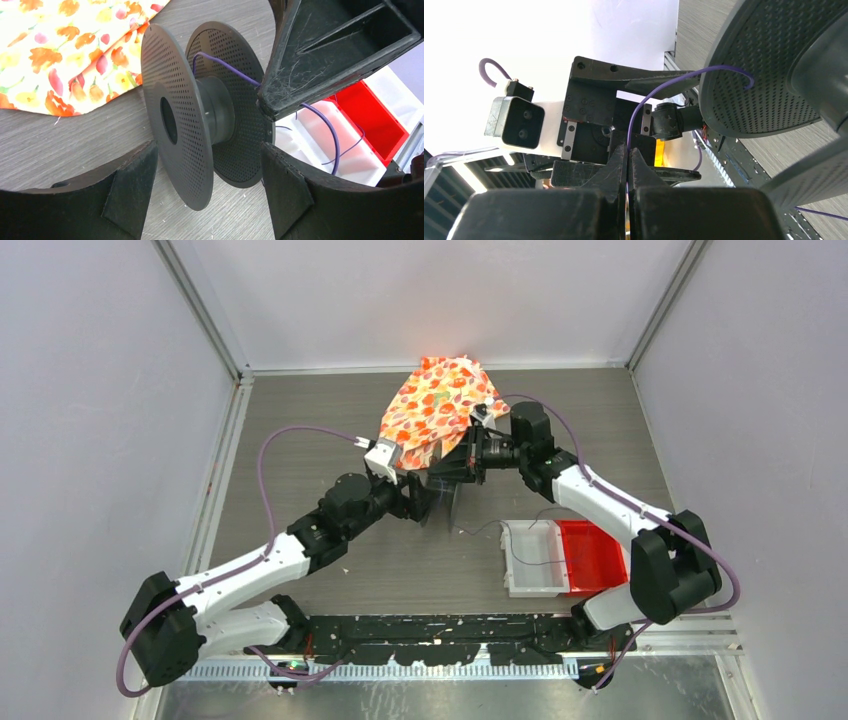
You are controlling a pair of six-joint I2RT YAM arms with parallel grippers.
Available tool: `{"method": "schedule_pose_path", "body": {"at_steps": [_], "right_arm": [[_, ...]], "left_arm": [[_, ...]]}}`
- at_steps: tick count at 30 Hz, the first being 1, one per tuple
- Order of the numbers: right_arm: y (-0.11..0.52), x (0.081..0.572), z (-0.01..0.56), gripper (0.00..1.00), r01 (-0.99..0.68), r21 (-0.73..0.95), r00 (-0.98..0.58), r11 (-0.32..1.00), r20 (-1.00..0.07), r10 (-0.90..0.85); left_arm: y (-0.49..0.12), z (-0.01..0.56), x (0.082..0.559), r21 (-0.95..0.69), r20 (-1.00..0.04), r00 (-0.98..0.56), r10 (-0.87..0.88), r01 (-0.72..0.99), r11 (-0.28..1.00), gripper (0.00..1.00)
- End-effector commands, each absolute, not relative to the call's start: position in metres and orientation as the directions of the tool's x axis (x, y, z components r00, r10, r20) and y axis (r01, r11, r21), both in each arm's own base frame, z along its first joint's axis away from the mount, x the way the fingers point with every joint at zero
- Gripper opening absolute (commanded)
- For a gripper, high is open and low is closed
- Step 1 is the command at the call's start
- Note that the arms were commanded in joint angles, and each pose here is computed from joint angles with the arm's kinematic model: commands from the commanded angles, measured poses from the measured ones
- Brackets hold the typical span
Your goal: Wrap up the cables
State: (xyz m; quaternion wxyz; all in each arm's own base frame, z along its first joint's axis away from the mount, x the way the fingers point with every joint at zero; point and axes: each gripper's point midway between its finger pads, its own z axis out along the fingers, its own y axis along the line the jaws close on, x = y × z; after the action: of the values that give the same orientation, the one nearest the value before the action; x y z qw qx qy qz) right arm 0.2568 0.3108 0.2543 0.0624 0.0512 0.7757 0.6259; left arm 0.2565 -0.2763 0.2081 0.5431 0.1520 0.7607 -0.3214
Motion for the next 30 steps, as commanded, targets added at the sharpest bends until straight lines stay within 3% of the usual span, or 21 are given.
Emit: {"method": "schedule_pose_path", "body": {"at_steps": [1,8,15,30], "right_arm": [[0.301,0.25,0.285,0.01,-0.055,0.99,-0.986,0.126,-0.074,0.147],[0.289,0.237,0.283,0.01,-0.101,0.989,-0.994,0.108,-0.105,0.036],[0.279,0.222,0.27,0.01,-0.153,0.971,-0.987,0.185,-0.139,-0.083],[0.29,0.241,0.268,0.0,-0.129,0.984,-0.99,0.12,-0.121,-0.066]], "left_arm": [[-0.279,0.236,0.259,-0.305,-0.947,-0.277,-0.162,0.625,0.719,0.76],[-0.27,0.243,0.25,-0.28,-0.956,-0.257,-0.144,0.641,0.715,0.76],[-0.263,0.241,0.247,-0.257,-0.961,-0.245,-0.125,0.636,0.728,0.76],[-0.283,0.223,0.256,-0.259,-0.956,-0.28,-0.089,0.657,0.708,0.75]]}}
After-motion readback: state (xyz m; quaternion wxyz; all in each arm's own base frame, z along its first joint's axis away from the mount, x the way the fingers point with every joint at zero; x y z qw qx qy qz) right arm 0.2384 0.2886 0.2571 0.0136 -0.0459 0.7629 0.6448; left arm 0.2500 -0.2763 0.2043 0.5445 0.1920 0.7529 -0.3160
